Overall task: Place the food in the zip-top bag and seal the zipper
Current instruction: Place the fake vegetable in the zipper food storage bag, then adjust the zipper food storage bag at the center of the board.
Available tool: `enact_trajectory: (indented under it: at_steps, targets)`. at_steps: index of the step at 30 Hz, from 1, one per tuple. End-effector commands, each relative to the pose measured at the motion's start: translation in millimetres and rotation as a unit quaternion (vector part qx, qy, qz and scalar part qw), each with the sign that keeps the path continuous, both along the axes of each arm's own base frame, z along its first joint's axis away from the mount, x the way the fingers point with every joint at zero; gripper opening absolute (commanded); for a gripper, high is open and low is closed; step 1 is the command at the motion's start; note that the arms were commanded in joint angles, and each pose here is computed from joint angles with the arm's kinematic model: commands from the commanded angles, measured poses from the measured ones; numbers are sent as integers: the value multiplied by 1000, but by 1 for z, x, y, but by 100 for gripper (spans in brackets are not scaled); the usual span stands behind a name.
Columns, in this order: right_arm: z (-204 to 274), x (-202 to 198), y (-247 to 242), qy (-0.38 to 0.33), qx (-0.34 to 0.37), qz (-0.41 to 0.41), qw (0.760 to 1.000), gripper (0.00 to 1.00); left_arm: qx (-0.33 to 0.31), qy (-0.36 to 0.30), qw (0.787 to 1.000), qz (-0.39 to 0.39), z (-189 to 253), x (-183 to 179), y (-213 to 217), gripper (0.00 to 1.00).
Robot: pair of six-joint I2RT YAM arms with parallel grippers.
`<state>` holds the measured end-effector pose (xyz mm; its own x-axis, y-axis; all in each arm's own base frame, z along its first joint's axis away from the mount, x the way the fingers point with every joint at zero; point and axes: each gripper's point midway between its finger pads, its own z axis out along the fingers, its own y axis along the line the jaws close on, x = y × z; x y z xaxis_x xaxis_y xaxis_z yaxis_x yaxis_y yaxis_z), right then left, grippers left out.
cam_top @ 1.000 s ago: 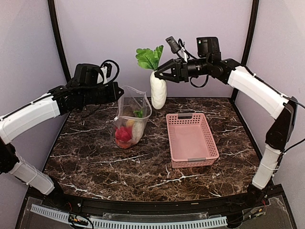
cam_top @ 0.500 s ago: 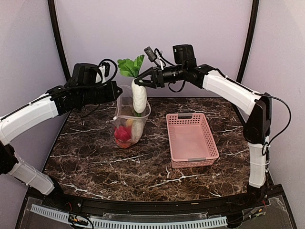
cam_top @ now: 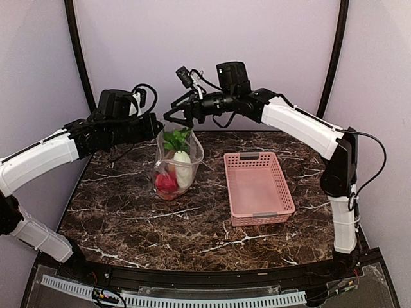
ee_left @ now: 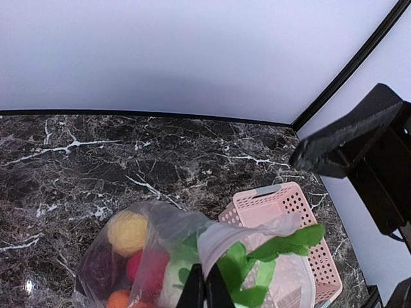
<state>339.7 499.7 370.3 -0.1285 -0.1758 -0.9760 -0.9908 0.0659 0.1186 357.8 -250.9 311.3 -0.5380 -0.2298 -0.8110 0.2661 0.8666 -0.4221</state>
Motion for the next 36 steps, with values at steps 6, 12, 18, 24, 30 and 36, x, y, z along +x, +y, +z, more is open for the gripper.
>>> enact_trajectory:
  at_steps: [6, 12, 18, 24, 30, 36]
  targets:
    - [24, -44, -68, -93, -53, -1, 994, 81, -15, -20, 1000, 15, 14, -3, 8, 1]
    - [-15, -82, -100, -177, -148, 53, 972, 73, -11, -18, 1000, 7, 9, -4, 6, 1]
    - [-24, -101, -92, -250, -198, 83, 944, 66, -9, -15, 1000, -5, 7, -3, 0, 1]
    - [-56, -106, -69, -289, -254, 98, 918, 62, -12, -17, 1000, -13, 9, -5, -2, 1]
    - [-100, -93, -55, -287, -320, 89, 898, 57, -14, -17, 999, -27, 8, -7, -6, 1]
    - [-118, -84, -49, -275, -344, 84, 894, 55, -9, -13, 999, -35, 5, -9, -7, 1]
